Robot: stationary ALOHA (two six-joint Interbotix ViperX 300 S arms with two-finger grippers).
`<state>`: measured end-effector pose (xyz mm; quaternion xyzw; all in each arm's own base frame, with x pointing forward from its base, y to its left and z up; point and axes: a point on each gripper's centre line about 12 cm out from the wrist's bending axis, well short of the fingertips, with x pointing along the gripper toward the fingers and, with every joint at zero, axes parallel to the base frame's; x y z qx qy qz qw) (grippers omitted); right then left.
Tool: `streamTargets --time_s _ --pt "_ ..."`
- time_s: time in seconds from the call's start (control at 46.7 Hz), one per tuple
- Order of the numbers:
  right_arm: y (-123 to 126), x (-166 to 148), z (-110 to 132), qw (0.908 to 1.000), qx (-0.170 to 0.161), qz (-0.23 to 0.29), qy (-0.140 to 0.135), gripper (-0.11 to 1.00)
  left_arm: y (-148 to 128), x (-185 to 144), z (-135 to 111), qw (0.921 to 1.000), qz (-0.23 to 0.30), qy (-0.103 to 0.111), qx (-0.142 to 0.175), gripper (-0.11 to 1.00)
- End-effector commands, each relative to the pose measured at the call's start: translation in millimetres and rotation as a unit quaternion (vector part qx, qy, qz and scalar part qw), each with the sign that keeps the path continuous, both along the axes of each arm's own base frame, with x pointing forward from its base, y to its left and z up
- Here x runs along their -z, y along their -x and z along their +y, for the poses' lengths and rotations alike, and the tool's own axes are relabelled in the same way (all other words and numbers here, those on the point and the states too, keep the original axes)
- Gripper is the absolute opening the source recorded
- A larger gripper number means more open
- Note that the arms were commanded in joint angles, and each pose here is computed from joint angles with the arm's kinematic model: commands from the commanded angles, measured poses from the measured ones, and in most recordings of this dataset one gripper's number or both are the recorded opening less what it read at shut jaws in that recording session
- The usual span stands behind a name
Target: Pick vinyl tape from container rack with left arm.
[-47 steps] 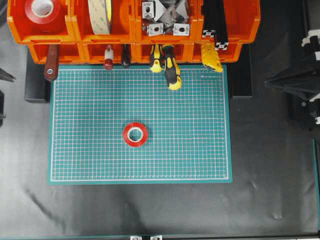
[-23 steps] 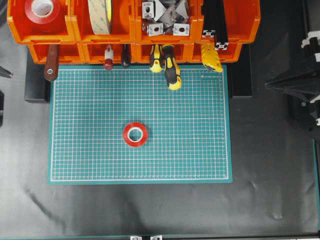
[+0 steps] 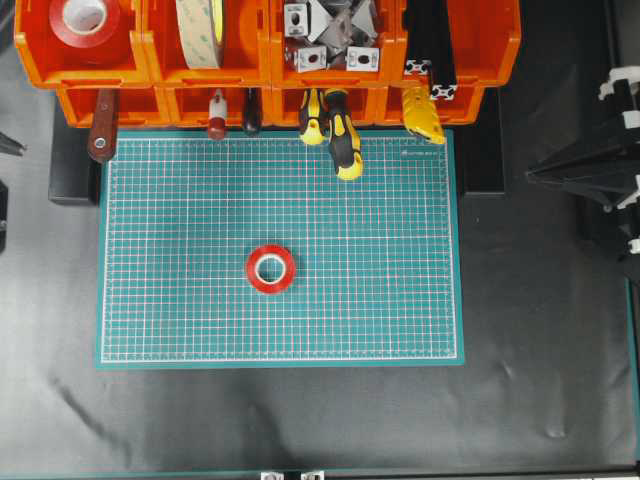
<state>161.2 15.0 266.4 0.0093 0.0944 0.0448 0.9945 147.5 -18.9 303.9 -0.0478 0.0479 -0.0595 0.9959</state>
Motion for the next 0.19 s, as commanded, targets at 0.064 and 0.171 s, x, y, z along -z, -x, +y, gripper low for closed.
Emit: streamTargets --time_s 0.064,0.171 --pt "-2.0 0.4 0.4 1.0000 -0.001 0.007 0.001 0.00 -4.0 -3.5 -0.8 1.0000 -0.005 0.001 0.001 0.85" --pt "-1.9 0.5 0.5 1.0000 -0.001 0.002 0.000 0.00 -6.7 -0.3 -1.0 1.0000 -0.001 0.000 0.001 0.85"
